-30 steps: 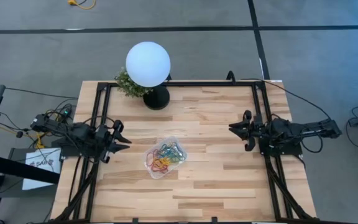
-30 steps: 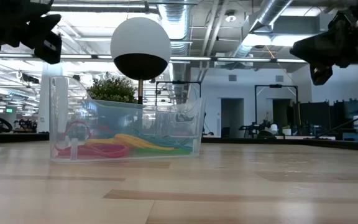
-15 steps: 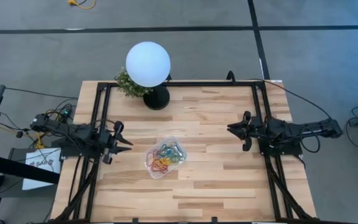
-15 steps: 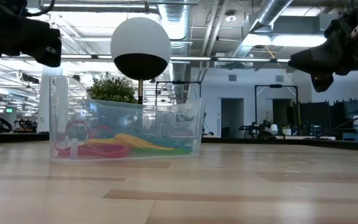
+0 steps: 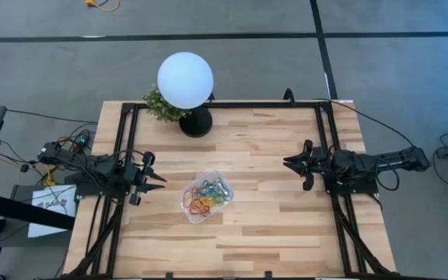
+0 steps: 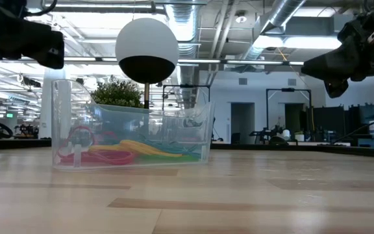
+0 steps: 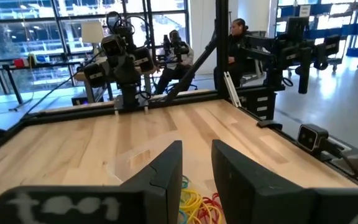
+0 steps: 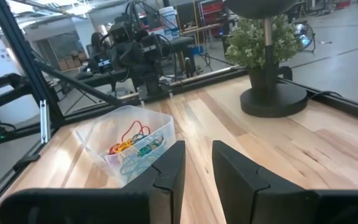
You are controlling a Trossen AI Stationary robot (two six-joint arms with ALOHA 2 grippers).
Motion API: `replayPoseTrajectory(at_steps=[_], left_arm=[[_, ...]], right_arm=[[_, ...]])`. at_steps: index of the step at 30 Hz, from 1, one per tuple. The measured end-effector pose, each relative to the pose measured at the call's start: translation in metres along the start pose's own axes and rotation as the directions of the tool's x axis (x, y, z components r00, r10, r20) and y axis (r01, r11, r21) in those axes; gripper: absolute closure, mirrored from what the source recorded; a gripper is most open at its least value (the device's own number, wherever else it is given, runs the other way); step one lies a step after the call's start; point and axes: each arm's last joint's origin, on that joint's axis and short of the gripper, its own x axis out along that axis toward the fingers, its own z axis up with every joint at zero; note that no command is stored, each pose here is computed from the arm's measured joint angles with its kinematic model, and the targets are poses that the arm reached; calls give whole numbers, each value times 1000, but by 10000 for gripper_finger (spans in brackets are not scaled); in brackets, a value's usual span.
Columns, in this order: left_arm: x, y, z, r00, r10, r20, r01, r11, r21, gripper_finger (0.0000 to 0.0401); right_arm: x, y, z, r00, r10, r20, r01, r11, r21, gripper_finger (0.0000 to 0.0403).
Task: Pick and place items into bin
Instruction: Return to Home Position
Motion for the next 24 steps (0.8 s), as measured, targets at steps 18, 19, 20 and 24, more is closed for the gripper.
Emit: replayPoseTrajectory(at_steps=[18,19,20,24], left_arm=[[0,0,0,1000,0,-2,0,999,-36,324],[0,0,0,1000,0,-2,0,999,-36,324],[0,0,0,1000,0,-2,0,999,-36,324],[0,0,0,1000,0,-2,0,999,-36,324]], right_arm=[[0,0,0,1000,0,-1,0,1000,0,327],[0,0,0,1000,0,-1,0,1000,0,327],[0,0,0,1000,0,-1,0,1000,0,327],[0,0,0,1000,0,-2,0,1000,0,327]])
